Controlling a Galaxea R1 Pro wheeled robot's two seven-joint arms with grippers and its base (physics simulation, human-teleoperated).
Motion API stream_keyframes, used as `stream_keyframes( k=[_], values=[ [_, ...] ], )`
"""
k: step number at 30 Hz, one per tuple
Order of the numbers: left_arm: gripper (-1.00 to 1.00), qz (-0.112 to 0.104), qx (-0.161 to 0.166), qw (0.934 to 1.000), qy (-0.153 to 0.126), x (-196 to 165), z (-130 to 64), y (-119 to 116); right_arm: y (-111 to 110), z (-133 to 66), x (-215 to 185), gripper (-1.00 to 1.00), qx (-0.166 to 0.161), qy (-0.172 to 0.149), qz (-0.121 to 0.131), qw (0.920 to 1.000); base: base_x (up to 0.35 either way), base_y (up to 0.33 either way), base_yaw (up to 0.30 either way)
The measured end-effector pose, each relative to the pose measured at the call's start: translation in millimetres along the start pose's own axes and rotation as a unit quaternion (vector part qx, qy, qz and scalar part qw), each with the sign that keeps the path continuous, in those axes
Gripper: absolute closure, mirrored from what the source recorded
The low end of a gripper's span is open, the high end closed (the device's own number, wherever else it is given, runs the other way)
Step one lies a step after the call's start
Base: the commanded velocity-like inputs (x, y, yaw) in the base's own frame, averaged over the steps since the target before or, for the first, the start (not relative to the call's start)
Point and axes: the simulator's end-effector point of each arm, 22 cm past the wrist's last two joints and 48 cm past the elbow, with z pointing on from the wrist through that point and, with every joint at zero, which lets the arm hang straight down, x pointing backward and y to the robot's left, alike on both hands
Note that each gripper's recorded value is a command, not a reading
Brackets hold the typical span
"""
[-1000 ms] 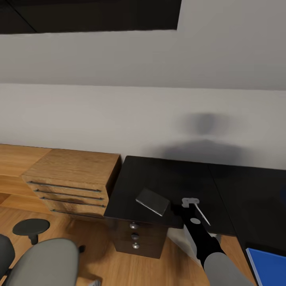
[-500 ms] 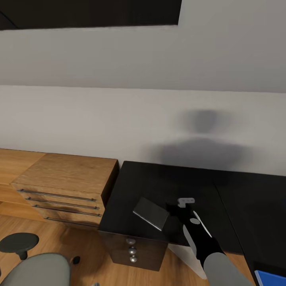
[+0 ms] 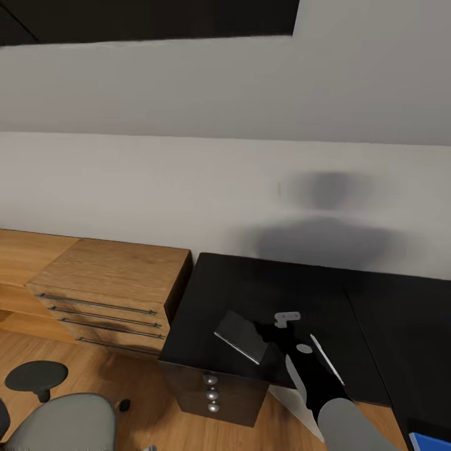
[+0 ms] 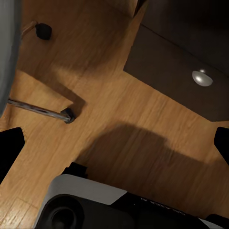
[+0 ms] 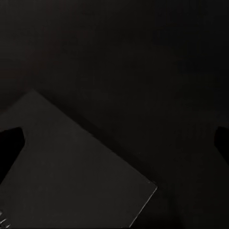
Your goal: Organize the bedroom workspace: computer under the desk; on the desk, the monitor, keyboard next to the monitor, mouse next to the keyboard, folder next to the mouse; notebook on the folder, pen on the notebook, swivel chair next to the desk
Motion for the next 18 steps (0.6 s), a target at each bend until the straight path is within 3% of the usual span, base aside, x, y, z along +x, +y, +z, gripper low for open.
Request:
stream_keyframes(
  k=[10, 18],
  values=[
    [-1.0, 0.001, -0.002, 1.0, 0.005, 4.7, 0.6, 1.0, 1.7, 2.5, 6.4, -1.0, -0.001, 0.005, 0.003, 1.0, 0.0, 0.0, 0.18],
    [-1.0, 0.004, 0.001, 1.0, 0.006, 6.1, 0.6, -0.7, -2.1, 2.9, 7.6, -1.0, 0.002, 0.005, 0.001, 1.0, 0.0, 0.0, 0.056]
  ],
)
